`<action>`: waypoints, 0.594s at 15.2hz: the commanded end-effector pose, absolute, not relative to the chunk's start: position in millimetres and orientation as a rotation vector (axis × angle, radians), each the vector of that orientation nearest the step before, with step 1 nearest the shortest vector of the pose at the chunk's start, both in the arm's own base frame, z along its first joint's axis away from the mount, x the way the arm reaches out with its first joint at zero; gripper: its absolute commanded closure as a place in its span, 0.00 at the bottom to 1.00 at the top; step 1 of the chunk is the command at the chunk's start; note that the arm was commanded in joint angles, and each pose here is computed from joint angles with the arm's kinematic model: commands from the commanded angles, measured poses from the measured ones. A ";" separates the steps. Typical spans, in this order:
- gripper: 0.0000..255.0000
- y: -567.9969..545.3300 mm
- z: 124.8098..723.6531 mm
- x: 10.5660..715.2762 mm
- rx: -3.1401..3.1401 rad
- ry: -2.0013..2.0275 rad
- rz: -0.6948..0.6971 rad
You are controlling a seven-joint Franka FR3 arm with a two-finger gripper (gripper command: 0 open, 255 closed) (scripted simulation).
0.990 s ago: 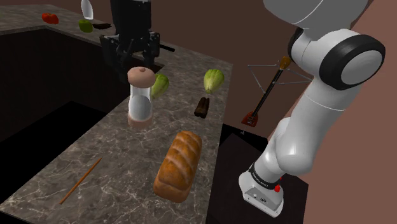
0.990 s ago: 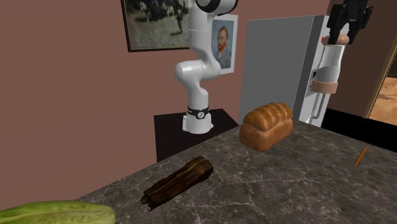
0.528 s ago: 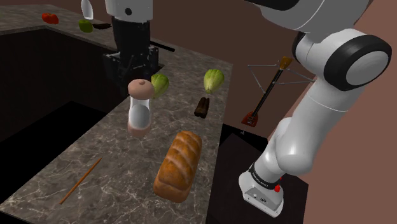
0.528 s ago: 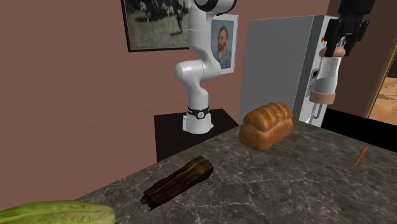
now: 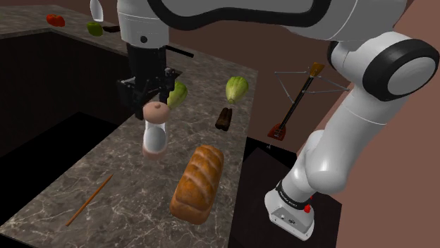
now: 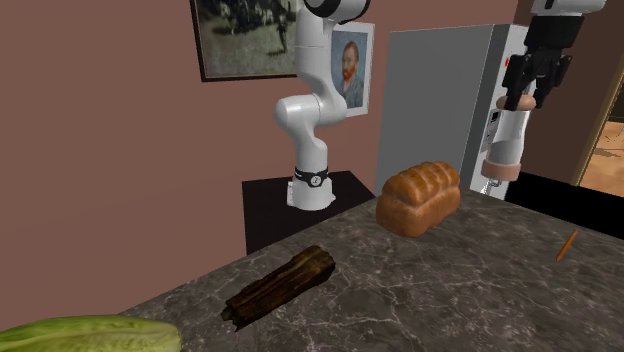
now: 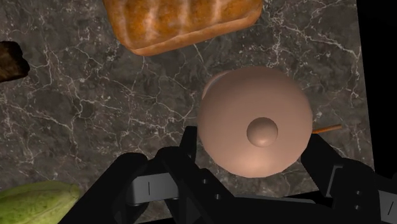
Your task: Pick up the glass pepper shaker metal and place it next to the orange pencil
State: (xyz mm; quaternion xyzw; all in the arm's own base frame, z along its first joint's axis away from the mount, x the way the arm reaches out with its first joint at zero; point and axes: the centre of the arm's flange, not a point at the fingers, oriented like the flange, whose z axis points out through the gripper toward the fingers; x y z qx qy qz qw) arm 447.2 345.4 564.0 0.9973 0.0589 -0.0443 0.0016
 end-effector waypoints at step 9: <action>1.00 346.1 510.8 446.9 3.130 0.185 -0.138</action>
